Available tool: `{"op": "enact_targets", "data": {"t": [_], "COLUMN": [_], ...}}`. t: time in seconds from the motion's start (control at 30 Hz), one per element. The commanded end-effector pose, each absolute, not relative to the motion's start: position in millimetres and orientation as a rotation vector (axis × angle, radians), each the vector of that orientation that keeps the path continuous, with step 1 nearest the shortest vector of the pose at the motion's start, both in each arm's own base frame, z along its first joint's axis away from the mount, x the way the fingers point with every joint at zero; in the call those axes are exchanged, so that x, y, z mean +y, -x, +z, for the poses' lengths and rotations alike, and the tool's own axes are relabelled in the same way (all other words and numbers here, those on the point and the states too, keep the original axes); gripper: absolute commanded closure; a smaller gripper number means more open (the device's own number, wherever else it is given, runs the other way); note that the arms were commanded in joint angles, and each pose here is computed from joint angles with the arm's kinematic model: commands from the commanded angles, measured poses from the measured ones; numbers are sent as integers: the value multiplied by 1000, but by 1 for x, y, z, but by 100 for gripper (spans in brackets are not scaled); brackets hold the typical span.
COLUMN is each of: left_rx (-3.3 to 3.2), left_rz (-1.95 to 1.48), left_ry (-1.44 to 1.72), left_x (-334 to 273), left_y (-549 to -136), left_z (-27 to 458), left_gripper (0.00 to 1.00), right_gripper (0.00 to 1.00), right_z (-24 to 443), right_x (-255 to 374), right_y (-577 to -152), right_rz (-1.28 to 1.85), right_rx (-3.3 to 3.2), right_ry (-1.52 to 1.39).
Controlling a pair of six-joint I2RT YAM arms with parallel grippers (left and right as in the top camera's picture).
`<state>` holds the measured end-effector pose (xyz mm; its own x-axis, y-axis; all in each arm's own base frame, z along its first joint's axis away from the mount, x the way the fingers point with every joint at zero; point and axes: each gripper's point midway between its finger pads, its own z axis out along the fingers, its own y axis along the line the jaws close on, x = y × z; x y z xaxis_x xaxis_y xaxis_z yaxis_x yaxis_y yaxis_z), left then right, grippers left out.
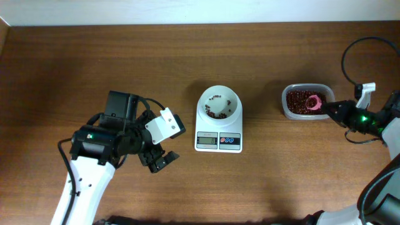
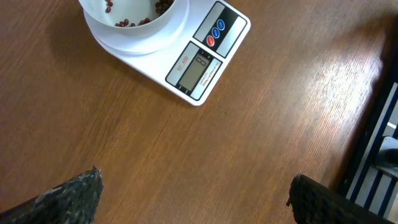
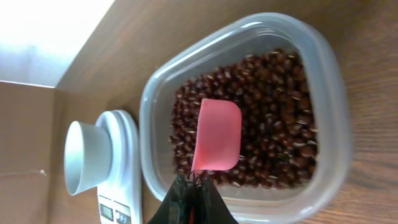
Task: Scoop and weigh 50g on scale
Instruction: 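Lift the filled scoop and carry it left toward the scale bowl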
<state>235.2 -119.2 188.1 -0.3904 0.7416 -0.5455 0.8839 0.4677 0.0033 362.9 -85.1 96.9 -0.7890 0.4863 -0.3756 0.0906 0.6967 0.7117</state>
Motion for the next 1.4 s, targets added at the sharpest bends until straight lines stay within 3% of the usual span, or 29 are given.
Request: {"op": "enact_targets", "data": {"t": [0.0,0.2,0.63,1.37], "left_rx": [2231,2232,2231,2231], "left_rz": [-407,-407,-407,-407], "left_ry": [-1365,-1365,-1365,-1365], "left_x": [-120,-120,-120,-120], "left_y": [-234,-234,-234,-234], "left_z": [186,186,186,186], "left_gripper": [1,1,1,1], "right_gripper": [96,96,96,96], "right_z": [98,131,156,159], "right_x": [-84,-61,-35,132], "right_y": [-363,-365,-364,-366], "right_rz": [982,1243,1469,1657], "right_rx": [2335,2174,2077,2248], "right_ry": [-464,-392,-376,88]}}
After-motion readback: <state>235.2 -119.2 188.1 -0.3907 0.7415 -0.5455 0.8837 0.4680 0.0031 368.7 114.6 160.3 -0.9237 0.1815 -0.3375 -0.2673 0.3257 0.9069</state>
